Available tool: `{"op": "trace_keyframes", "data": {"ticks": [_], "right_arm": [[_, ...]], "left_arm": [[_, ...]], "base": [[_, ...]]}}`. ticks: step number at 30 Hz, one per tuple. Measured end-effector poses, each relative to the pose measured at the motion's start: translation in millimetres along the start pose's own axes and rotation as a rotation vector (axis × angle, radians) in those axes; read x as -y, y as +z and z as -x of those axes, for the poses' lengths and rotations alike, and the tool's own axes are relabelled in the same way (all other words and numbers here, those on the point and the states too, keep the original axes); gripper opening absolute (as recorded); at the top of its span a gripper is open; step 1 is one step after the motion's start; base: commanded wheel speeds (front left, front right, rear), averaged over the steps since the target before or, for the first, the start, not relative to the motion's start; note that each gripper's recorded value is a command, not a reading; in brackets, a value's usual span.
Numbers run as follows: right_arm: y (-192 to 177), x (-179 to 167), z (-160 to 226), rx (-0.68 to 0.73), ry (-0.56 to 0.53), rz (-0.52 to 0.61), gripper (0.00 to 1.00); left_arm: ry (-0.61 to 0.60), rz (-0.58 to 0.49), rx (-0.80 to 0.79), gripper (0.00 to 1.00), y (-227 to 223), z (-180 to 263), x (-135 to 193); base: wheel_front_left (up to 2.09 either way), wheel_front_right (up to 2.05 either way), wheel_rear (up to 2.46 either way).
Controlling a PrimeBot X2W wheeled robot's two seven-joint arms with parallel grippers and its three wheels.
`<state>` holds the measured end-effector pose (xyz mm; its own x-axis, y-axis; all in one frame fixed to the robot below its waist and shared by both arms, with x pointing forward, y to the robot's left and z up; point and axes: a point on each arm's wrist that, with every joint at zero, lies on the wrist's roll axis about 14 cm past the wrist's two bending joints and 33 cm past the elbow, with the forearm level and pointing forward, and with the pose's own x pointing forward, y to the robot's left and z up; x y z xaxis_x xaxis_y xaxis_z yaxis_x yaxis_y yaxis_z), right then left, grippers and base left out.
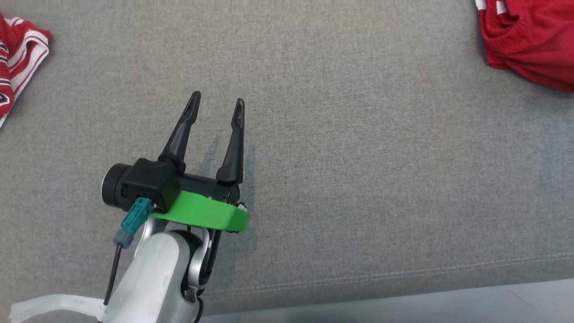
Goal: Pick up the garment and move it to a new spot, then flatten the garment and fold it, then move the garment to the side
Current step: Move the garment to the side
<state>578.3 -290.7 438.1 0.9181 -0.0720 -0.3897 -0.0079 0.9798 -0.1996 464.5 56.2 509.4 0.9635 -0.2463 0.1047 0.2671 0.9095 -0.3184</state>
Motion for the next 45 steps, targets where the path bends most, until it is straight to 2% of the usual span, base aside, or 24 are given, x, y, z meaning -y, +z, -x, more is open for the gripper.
{"op": "trace_keyframes", "data": {"ticks": [4,9,16,23,26,30,40,45], "right_arm": [[30,-9,12,0.113,0.033,-0.004,1.0],[60,-38,30,0.225,0.11,-0.041,1.0],[74,-64,61,0.288,0.164,-0.143,1.0],[81,-88,89,0.337,0.217,-0.132,1.0],[82,-107,101,0.359,0.241,-0.152,1.0],[104,-137,119,0.433,0.303,-0.231,1.0],[74,-164,151,0.419,0.328,-0.314,1.0],[63,-163,167,0.431,0.314,-0.315,1.0]], "left_arm": [[0.004,0.0,0.012,1.0,7,4,2],[0.019,0.003,0.018,1.0,12,13,1],[0.019,-0.001,0.028,1.0,22,26,8],[0.05,0.001,0.055,1.0,34,42,3],[0.076,-0.005,0.062,1.0,38,49,-4],[0.122,-0.013,0.066,1.0,39,60,-18],[0.203,-0.017,0.052,1.0,35,82,-40],[0.246,-0.017,0.024,1.0,26,95,-51]], "base": [[0.0,0.0,0.0],[0.0,0.0,0.0],[0.0,0.0,0.0],[0.0,0.0,0.0],[0.0,0.0,0.0],[0.0,0.0,0.0],[0.0,0.0,0.0],[0.0,0.0,0.0]]}}
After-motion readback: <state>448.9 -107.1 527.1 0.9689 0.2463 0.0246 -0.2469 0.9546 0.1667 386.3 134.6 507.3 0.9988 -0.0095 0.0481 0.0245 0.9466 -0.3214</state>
